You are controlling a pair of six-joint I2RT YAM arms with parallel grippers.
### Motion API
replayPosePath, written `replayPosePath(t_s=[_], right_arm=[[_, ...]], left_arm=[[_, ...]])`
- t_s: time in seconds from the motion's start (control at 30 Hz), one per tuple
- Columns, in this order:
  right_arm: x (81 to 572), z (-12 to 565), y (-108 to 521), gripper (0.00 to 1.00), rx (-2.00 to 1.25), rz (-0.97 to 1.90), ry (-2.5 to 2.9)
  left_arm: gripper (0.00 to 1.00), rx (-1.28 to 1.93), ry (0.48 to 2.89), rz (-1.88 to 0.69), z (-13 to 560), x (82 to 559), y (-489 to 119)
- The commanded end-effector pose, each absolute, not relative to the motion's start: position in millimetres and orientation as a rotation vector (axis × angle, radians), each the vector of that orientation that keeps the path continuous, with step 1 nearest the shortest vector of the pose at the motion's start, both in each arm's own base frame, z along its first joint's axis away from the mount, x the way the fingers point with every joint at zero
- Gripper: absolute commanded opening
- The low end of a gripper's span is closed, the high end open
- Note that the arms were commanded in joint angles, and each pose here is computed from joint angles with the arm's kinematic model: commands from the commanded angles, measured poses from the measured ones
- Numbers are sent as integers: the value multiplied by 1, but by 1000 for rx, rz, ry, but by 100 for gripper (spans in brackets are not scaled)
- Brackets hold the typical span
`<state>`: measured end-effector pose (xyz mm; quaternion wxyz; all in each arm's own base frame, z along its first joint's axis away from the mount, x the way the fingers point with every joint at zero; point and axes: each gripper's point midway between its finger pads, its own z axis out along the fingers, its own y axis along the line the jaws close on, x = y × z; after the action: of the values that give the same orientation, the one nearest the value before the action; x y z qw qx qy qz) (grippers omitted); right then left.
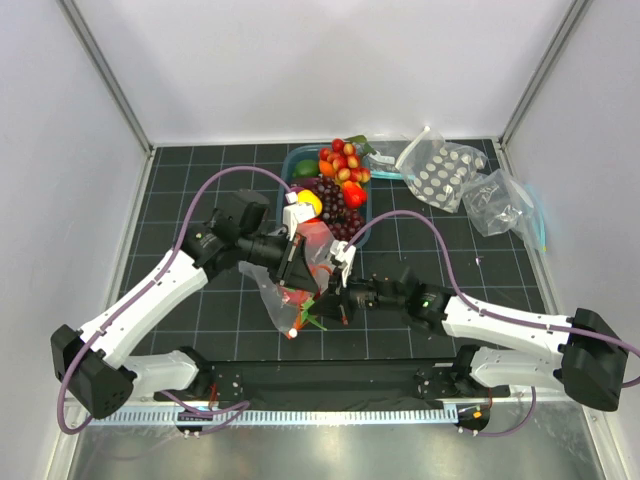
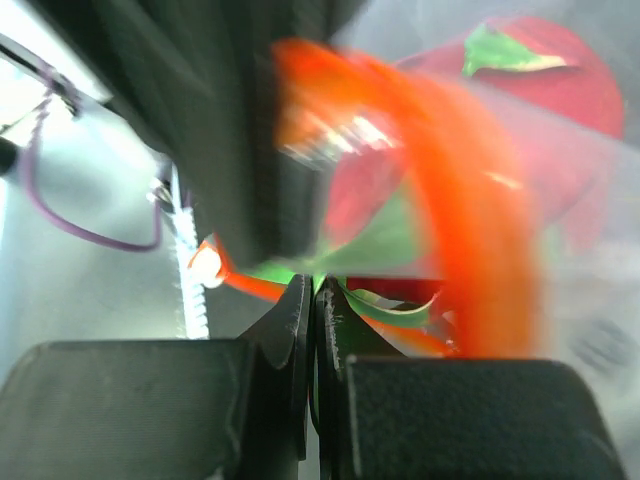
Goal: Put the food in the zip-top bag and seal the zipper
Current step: Place the fake fruit in the zipper food storage bag.
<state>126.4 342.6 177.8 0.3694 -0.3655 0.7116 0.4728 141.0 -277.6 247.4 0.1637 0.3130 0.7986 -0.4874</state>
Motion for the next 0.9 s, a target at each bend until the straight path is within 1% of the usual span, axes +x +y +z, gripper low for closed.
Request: replayPosePath(t_s=[0.0, 0.1, 0.2, 0.3, 0.67, 0.87], right_arm=[[124, 266, 354, 1, -898, 1341, 1466], [129, 272, 350, 1, -880, 1303, 1448], [134, 266, 353, 1, -890, 1277, 1475], [141, 257, 359, 1, -895, 1251, 1496], [173, 248, 356, 1, -730, 1141, 1498], [168, 225, 375, 1, -816, 1183, 1552]], left_arm=[[0, 876, 2276, -1421, 251, 142, -280], [0, 880, 2290, -1497, 254, 136, -283], [0, 901, 2280, -1599, 262, 126, -286], [0, 919, 2237, -1644, 270, 121, -287], [0, 939, 2168, -1675, 282, 116, -286], [0, 939, 2159, -1680, 284, 116, -286]])
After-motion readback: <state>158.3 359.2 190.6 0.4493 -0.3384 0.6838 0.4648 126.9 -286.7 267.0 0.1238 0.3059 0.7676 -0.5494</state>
